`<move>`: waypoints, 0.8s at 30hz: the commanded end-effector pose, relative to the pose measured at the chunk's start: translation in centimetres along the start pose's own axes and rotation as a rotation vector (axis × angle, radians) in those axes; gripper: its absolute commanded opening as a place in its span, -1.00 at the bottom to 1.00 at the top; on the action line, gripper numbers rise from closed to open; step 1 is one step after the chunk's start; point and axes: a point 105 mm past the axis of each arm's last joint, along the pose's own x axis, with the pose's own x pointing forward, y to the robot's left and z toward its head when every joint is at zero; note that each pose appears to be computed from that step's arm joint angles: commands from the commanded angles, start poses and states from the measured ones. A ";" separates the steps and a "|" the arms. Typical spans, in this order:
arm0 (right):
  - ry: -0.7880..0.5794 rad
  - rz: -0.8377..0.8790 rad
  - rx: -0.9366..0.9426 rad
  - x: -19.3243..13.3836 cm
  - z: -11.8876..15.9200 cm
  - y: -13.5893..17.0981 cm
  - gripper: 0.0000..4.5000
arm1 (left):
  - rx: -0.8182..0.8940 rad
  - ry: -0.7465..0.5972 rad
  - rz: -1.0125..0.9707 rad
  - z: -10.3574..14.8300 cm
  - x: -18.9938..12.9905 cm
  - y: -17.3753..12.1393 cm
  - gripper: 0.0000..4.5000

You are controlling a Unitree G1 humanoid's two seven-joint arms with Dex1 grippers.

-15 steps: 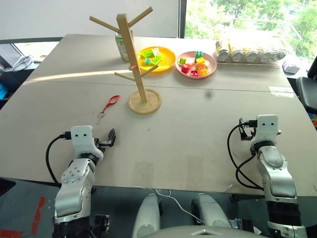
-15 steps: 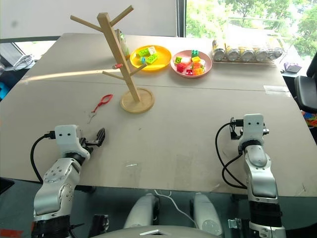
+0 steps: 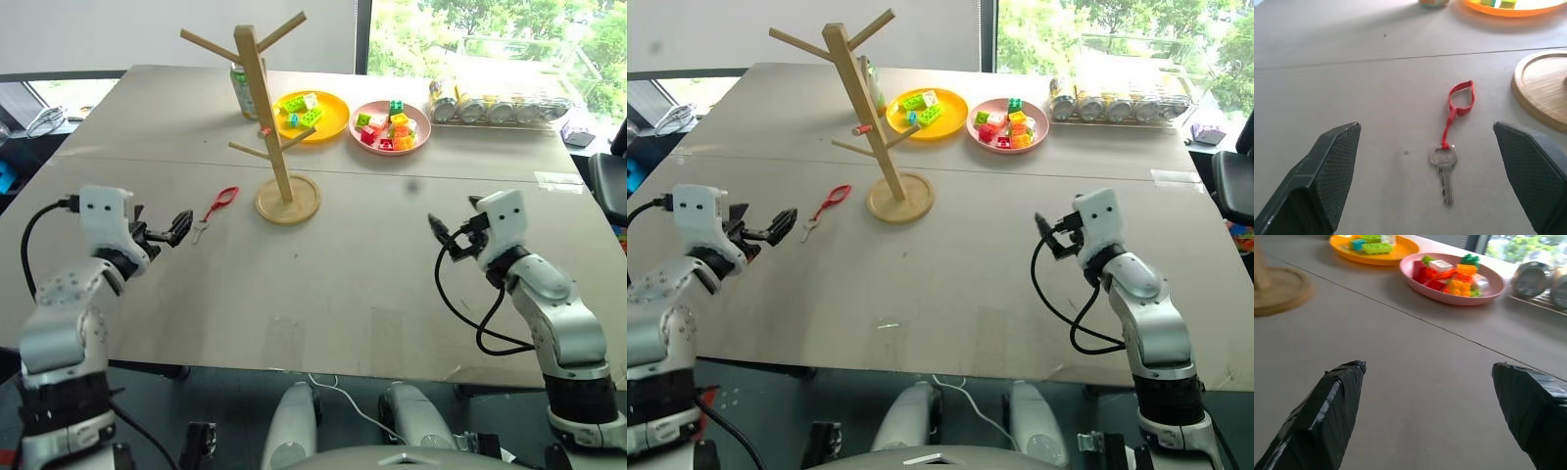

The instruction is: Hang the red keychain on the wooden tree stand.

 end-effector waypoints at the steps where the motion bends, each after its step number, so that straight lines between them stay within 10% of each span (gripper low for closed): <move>1: -0.039 0.349 0.030 -0.3 3.0 4.0 0.97 | 0.027 0.109 -0.188 -0.7 1.7 -0.4 1.00; 19: -0.015 0.660 0.046 -1.8 6.2 8.0 0.97 | 0.100 0.210 -0.288 -2.1 7.8 -0.1 1.00; 24: -0.010 0.656 0.050 -1.8 6.3 7.9 1.00 | 0.106 0.190 -0.273 -1.8 8.1 -0.2 0.20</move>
